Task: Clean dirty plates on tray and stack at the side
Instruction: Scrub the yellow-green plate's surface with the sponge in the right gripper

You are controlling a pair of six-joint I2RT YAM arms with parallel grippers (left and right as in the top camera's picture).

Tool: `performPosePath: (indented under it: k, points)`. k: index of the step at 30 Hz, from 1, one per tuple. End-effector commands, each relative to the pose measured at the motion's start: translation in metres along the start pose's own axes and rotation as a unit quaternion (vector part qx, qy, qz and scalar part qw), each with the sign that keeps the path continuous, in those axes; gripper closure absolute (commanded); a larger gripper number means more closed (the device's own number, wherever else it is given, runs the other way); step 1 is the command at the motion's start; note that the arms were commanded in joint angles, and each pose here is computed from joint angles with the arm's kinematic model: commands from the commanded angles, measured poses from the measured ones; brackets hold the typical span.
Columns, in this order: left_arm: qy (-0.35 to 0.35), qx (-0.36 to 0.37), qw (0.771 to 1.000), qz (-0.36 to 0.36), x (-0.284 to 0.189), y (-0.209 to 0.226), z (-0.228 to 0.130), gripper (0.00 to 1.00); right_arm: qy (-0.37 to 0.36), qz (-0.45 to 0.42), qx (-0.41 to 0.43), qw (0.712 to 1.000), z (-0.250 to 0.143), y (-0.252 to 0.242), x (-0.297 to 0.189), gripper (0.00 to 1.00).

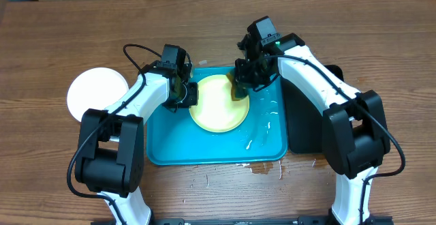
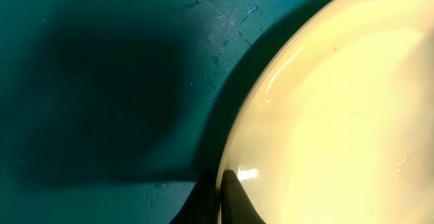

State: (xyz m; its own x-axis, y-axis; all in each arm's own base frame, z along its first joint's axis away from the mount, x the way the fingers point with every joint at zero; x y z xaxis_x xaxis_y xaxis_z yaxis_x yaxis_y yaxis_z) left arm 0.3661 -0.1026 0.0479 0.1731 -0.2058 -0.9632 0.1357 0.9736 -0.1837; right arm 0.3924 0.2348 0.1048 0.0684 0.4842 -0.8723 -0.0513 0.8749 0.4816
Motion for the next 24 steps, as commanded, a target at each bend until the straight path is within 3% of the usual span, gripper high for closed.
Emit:
performPosePath:
  k: [1, 24]
  points:
    - [0.015, 0.012, 1.0, 0.004, 0.008, 0.0, -0.007, 0.96, -0.023, -0.054, -0.012, 0.998, -0.001, -0.008, -0.001, 0.96]
    - [0.015, 0.012, 1.0, 0.004, 0.008, 0.0, -0.007, 0.96, -0.038, -0.069, 0.008, 0.997, -0.02, -0.016, 0.046, 0.96]
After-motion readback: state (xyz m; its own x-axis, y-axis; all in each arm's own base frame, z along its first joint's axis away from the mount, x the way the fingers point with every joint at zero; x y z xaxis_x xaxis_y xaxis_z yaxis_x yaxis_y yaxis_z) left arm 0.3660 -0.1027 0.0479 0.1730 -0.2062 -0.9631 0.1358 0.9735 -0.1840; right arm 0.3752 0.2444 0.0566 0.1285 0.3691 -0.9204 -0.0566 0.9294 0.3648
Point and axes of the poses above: each gripper's point midway between its finger pads, its own x axis out along the fingers, its own y axis along the line the jaws close on, z = x × y, the point moved 4 cm from there along -x, back along the fingers, and after that the axes turned 5 degrees about x, right-handed, at the moved point
